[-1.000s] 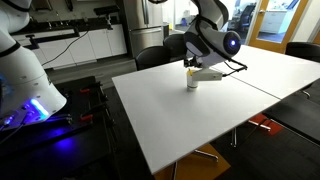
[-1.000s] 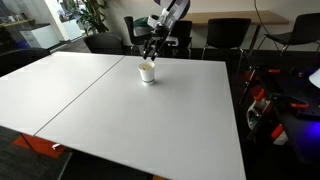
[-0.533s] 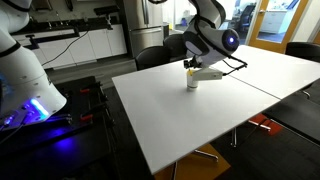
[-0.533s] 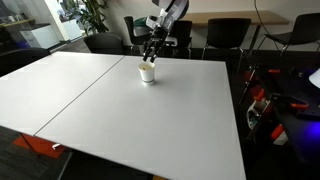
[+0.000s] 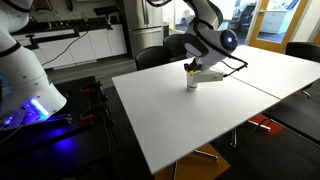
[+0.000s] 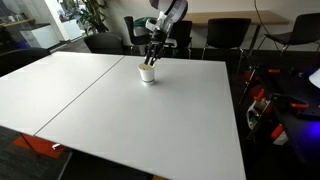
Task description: Take the pen from the cup and put it on the table
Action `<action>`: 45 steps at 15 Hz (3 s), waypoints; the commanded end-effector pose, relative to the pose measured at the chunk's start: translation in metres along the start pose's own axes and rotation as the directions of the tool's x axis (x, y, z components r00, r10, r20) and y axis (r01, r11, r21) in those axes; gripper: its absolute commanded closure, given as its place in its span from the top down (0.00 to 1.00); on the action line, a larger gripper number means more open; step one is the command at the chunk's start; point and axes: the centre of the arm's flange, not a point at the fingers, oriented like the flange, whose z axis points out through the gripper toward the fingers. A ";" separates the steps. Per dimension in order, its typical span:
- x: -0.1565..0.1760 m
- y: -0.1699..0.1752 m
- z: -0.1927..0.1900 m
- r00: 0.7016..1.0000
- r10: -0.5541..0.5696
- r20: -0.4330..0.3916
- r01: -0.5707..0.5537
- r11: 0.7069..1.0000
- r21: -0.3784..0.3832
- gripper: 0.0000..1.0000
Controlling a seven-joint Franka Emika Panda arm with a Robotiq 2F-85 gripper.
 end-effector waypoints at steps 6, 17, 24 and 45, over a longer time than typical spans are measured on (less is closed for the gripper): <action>0.004 0.016 0.026 0.998 -0.040 0.055 0.039 0.999 0.007 0.37; 0.007 0.029 0.043 0.997 -0.051 0.064 0.049 0.998 0.036 0.01; 0.006 0.029 0.039 0.997 -0.044 0.058 0.042 0.999 0.028 0.04; 0.035 -0.027 -0.064 0.971 -0.064 -0.232 0.042 0.994 -0.101 0.04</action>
